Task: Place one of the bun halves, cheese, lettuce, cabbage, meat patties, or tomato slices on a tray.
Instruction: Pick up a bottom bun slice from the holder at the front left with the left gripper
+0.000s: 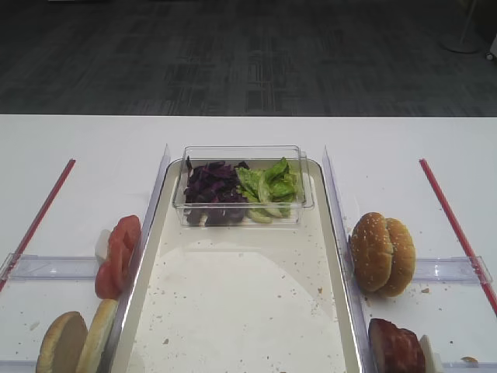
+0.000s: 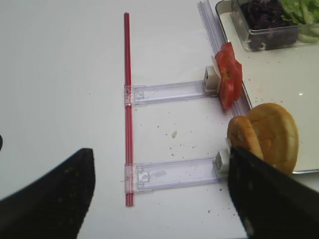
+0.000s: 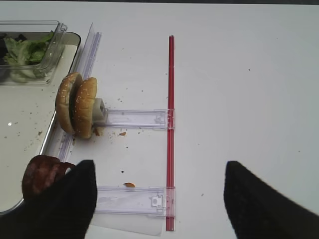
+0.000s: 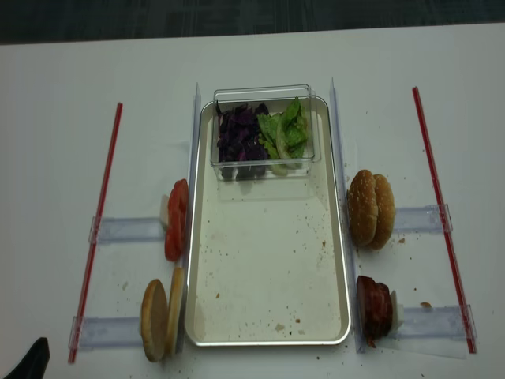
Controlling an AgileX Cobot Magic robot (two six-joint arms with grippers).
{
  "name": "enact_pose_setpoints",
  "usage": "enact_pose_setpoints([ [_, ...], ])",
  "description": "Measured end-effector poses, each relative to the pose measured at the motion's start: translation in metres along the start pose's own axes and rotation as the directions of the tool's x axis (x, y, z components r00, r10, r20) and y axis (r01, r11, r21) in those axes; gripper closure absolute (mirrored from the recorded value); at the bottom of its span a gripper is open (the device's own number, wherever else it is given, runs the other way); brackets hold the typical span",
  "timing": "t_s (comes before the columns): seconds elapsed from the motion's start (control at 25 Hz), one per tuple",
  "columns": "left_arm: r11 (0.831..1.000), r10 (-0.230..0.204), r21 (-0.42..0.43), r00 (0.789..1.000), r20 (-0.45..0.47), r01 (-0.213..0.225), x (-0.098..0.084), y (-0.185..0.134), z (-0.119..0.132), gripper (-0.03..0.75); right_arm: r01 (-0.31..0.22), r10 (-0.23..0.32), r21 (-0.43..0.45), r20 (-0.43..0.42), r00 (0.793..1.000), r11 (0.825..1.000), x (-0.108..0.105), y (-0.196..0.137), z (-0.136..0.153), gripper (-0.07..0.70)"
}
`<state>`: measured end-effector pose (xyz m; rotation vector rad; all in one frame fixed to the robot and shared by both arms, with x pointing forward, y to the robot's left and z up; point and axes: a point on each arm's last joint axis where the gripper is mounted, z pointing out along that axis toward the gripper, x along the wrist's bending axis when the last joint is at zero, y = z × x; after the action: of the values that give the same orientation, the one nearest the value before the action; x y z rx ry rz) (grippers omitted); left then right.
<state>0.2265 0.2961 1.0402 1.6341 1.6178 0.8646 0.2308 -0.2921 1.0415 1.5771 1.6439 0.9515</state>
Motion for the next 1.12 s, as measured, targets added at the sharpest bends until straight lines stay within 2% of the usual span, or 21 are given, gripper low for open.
enact_pose_setpoints([
  [0.72,1.000,-0.011,0.002,1.000,0.000,0.011,0.000,0.004,0.001,0.207,0.000,0.000,0.000,0.000,1.000,1.000,0.000,0.000,0.000,0.079],
  [0.92,0.997,-0.023,0.079,1.000,0.012,0.022,0.000,0.028,0.010,0.207,0.000,0.000,0.000,0.000,1.000,1.000,0.000,0.000,0.000,0.079],
  [1.12,0.979,-0.043,0.201,0.999,0.028,0.037,0.001,0.056,0.032,0.207,0.000,0.000,0.000,0.000,1.000,1.000,0.000,0.000,0.000,0.079],
])
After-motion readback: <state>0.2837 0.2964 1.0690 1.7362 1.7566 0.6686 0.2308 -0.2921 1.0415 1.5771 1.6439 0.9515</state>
